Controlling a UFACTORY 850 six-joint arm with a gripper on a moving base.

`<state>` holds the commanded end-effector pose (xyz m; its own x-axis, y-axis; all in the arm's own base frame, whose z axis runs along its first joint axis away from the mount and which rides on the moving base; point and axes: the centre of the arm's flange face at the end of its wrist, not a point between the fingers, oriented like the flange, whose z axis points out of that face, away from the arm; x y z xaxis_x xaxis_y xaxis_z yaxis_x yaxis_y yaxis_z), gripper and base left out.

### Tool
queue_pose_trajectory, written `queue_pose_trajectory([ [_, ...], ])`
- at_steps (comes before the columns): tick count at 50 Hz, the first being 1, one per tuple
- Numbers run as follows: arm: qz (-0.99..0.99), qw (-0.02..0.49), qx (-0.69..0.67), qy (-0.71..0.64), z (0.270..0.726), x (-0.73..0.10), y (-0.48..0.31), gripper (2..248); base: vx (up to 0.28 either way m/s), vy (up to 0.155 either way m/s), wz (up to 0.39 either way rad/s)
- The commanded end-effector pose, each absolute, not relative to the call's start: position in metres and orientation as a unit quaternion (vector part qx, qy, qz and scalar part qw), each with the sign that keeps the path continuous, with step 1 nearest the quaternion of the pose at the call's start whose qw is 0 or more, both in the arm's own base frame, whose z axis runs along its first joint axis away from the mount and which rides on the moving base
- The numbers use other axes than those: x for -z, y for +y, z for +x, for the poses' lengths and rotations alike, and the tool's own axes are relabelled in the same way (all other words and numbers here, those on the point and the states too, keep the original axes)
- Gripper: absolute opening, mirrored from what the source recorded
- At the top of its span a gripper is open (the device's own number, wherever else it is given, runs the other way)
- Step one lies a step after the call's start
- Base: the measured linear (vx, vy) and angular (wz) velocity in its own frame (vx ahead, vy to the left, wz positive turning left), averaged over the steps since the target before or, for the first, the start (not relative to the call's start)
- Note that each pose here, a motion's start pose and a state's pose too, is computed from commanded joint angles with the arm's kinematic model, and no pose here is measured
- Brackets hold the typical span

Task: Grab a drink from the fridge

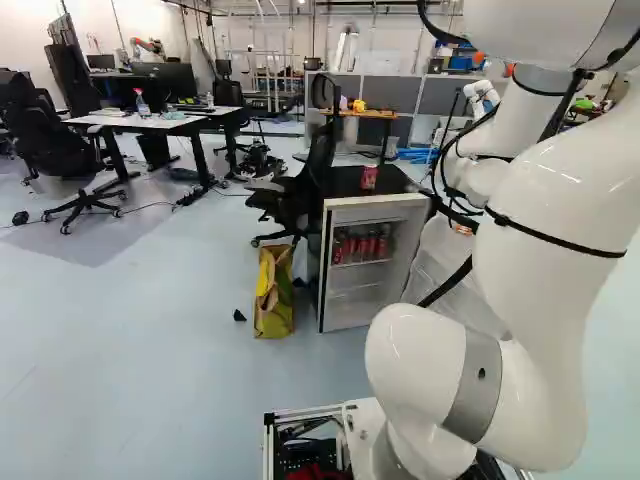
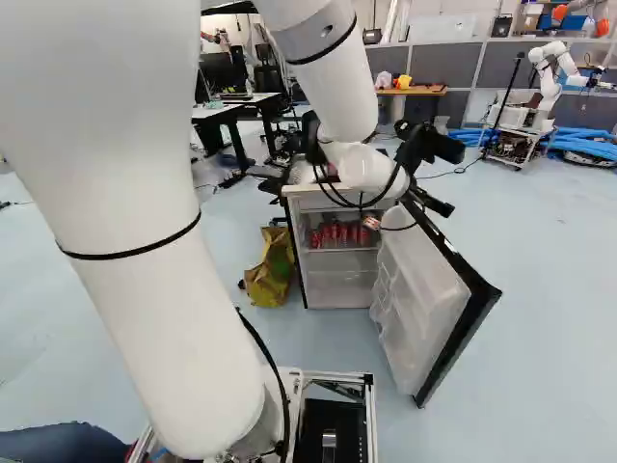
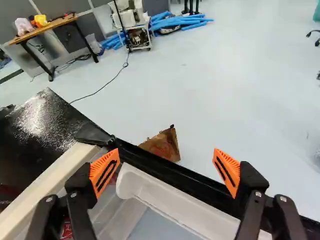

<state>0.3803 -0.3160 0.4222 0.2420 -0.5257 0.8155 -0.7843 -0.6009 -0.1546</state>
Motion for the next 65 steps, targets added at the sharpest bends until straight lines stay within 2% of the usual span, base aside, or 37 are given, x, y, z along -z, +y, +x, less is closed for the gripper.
queue_pose_trajectory([
  [65, 0.764, 0.033, -0.306, -0.568, 0.369, -0.444, -0.393, 247, 0.0, 0.0, 0.0],
])
